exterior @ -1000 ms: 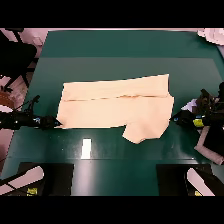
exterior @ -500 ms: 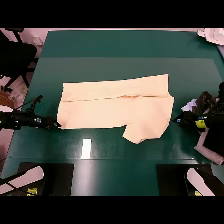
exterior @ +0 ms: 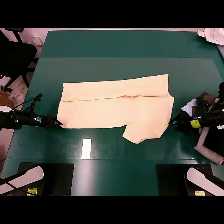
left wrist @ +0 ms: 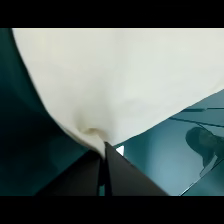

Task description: Fold the shirts.

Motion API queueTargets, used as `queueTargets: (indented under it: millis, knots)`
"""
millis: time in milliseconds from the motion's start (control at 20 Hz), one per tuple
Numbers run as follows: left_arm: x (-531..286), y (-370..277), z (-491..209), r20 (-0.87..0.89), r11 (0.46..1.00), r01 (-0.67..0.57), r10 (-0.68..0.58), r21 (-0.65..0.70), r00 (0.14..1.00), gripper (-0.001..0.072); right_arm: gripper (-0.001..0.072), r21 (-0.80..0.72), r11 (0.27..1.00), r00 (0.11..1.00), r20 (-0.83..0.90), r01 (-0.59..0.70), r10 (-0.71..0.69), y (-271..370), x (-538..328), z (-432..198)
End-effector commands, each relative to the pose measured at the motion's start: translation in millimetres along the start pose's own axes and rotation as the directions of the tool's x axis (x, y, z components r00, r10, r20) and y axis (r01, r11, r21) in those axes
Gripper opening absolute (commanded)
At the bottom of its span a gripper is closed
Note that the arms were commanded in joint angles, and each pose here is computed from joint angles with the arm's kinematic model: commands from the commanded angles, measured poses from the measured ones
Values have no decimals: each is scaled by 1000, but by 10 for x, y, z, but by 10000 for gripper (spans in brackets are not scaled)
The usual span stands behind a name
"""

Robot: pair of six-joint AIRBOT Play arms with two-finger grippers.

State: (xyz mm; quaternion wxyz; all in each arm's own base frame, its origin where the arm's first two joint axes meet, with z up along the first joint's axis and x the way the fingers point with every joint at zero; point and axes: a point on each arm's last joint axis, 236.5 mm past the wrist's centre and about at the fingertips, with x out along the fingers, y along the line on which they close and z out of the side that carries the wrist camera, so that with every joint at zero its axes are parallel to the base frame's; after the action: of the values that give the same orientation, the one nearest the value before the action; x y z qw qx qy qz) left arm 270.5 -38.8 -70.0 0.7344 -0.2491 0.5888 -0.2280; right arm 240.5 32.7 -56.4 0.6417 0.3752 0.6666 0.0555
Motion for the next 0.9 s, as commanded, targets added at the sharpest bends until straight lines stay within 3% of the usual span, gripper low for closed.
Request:
queueTargets:
  millis: [0,150,400,550,700,850]
  knots:
    - [-2,-3,7,2,1000,3,-3,1,1000,20,524,28,998,997,-38,-59,60,3,196,-107]
    - [-2,-5,3,1,1000,3,-3,1,1000,20,524,15,982,982,0,-190,190,176,364,-162]
    - [-2,-21,-11,-5,1000,10,-10,0,1000,20,522,31,982,982,29,-189,188,97,476,-211]
    - [-2,-27,-6,-3,1000,13,-13,-1,1000,20,496,46,976,977,-2,-214,214,107,541,-248]
    - [-5,-74,15,5,999,33,-33,-7,999,19,420,48,948,949,30,-316,315,340,480,-168]
    - [-83,-236,127,24,996,86,-87,6,996,19,24,-23,944,940,84,-330,331,477,315,-108]
